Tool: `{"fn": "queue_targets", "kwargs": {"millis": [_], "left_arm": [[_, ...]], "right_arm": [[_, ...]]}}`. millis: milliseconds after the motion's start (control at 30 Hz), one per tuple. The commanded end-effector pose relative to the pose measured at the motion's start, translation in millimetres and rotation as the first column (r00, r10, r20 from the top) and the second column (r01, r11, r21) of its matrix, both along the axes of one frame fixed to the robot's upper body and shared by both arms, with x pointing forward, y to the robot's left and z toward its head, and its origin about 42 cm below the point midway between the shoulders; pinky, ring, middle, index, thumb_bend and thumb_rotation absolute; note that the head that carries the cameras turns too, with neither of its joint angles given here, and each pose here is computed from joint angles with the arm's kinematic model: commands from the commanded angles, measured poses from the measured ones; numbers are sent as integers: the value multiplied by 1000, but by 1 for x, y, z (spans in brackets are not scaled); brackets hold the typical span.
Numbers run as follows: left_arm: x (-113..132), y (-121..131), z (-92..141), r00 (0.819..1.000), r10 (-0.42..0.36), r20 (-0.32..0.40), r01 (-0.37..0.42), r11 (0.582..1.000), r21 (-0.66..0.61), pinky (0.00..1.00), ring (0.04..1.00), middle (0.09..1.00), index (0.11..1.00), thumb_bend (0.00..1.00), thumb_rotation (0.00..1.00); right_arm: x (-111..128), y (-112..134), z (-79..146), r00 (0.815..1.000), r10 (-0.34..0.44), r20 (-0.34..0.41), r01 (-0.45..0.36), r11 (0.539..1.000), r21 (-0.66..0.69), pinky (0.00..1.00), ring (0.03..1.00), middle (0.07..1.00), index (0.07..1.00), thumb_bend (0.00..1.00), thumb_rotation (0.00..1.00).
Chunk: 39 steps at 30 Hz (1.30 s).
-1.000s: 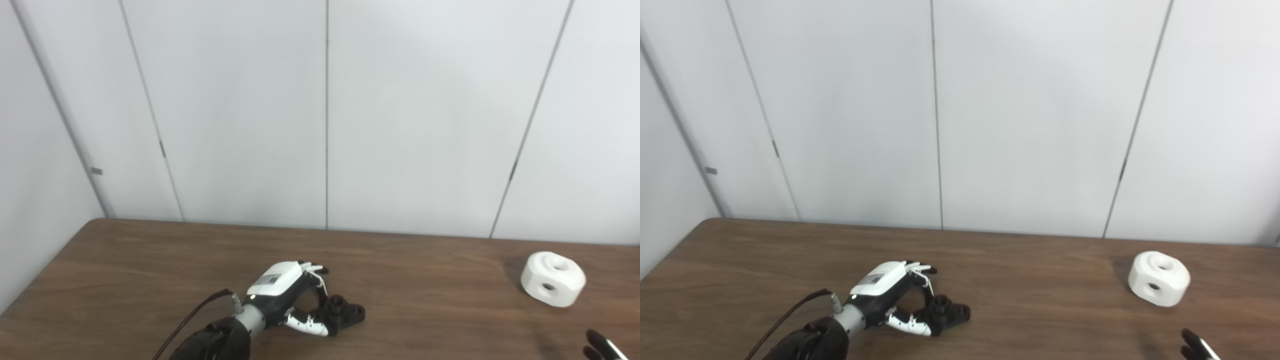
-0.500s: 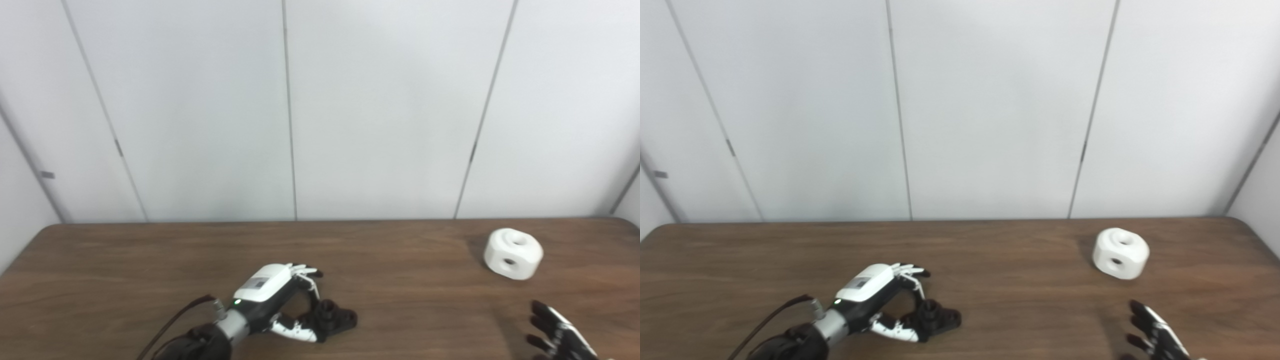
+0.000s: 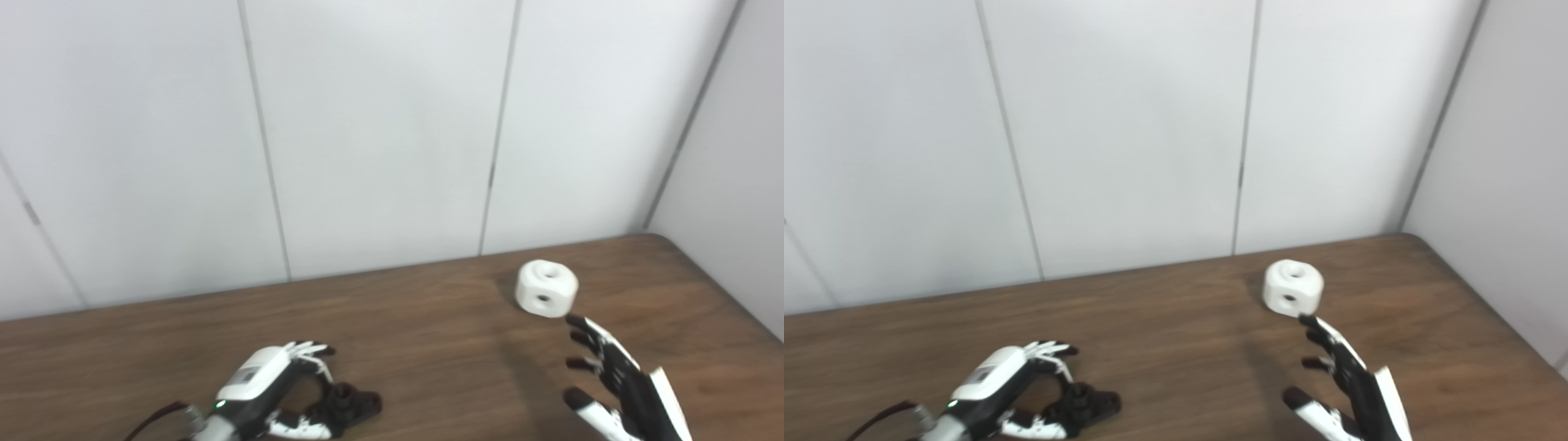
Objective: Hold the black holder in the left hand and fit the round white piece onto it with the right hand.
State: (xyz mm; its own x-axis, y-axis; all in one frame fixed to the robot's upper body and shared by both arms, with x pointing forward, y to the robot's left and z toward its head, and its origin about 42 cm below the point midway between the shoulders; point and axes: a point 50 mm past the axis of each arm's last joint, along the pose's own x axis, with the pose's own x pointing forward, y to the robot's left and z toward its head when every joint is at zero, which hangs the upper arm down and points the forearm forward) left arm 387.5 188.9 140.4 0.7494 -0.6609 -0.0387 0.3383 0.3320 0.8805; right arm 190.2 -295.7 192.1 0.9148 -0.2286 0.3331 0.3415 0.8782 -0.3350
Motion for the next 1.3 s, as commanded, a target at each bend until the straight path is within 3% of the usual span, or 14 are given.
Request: {"fn": "queue_targets", "kwargs": {"millis": [0, 200, 400, 567, 700, 900, 1067, 1267], "left_arm": [[-10, 6, -17, 998, -47, -42, 49, 997, 57, 925, 910, 869, 481, 516, 46], [-8, 8, -16, 997, -36, -66, 41, 996, 78, 963, 929, 885, 481, 514, 44], [-7, 10, -16, 997, -40, -67, 45, 996, 74, 965, 928, 887, 482, 515, 44], [-4, 14, -18, 997, -37, -68, 41, 997, 62, 985, 928, 889, 481, 514, 44], [-3, 16, -19, 997, -37, -67, 41, 997, 59, 978, 928, 889, 481, 515, 44], [-2, 20, -18, 997, -33, -64, 37, 998, 59, 983, 925, 883, 481, 515, 44], [0, 23, -19, 997, -41, -60, 45, 997, 59, 962, 923, 880, 481, 515, 44], [0, 24, -19, 997, -40, -71, 42, 999, 32, 961, 922, 877, 480, 515, 44]], "right_arm": [[-7, -2, 15, 996, -57, 69, 57, 998, -9, 668, 829, 854, 812, 968, 732], [-5, -19, 40, 982, -140, 124, 153, 983, -101, 618, 799, 847, 815, 962, 729], [7, -31, 55, 968, -219, 122, 235, 961, -148, 629, 830, 870, 850, 903, 724], [28, -50, 62, 957, -273, 102, 289, 931, -224, 699, 862, 886, 862, 871, 688], [45, -66, 66, 945, -325, 45, 322, 890, -324, 726, 865, 887, 873, 933, 719], [77, -84, 66, 939, -341, -47, 292, 862, -414, 687, 838, 878, 887, 994, 707], [113, -99, 62, 933, -329, -142, 241, 869, -431, 696, 854, 902, 900, 1000, 644], [151, -110, 61, 928, -315, -200, 203, 876, -439, 673, 852, 915, 889, 1000, 620]]}}
